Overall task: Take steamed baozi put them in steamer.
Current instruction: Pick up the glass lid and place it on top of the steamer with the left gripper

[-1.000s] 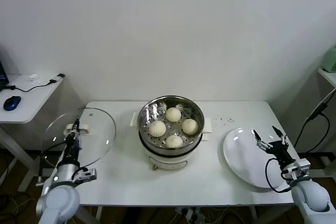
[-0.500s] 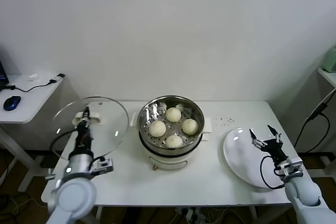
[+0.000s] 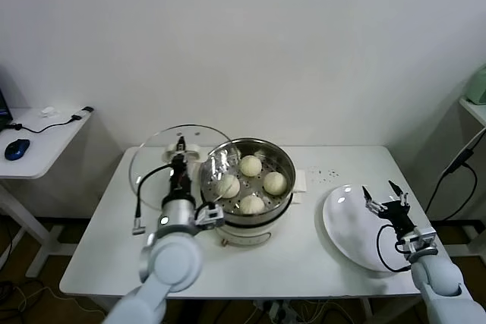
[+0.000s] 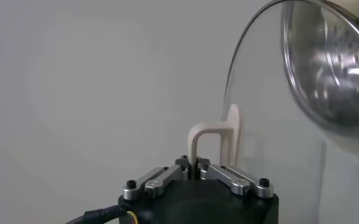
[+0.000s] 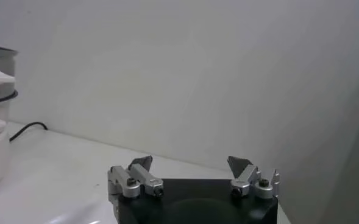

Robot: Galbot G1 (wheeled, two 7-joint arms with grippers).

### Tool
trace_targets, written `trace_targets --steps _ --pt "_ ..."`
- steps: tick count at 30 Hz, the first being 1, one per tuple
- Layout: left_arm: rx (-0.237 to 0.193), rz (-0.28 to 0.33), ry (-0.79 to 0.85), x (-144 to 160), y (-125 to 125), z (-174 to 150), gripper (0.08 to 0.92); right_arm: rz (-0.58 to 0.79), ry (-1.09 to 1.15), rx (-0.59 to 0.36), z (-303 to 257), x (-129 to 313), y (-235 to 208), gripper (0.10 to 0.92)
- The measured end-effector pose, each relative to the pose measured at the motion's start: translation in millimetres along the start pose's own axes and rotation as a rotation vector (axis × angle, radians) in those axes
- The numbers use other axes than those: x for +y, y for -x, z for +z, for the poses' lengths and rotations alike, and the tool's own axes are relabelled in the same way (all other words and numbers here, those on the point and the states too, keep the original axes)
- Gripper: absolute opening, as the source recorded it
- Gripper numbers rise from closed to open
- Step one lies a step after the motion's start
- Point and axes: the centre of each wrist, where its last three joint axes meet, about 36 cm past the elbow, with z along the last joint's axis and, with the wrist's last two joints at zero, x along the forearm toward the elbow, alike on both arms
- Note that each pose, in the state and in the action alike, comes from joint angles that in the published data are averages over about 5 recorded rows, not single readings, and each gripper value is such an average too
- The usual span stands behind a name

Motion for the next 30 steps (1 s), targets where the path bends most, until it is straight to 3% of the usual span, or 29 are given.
trace_targets --steps 8,16,30 --pt "-0.063 -0.004 -0.037 -14 3 -62 0.145 0.014 -0.005 0.004 4 -10 -7 0.823" --pt "-0.091 -0.005 -0.056 -27 8 -111 0.145 0.033 -0.008 0.007 8 -19 -13 0.823" --pt "-0.092 0.057 -0.023 -53 15 -137 0.145 0.035 -0.014 0.009 9 -22 -15 0.823"
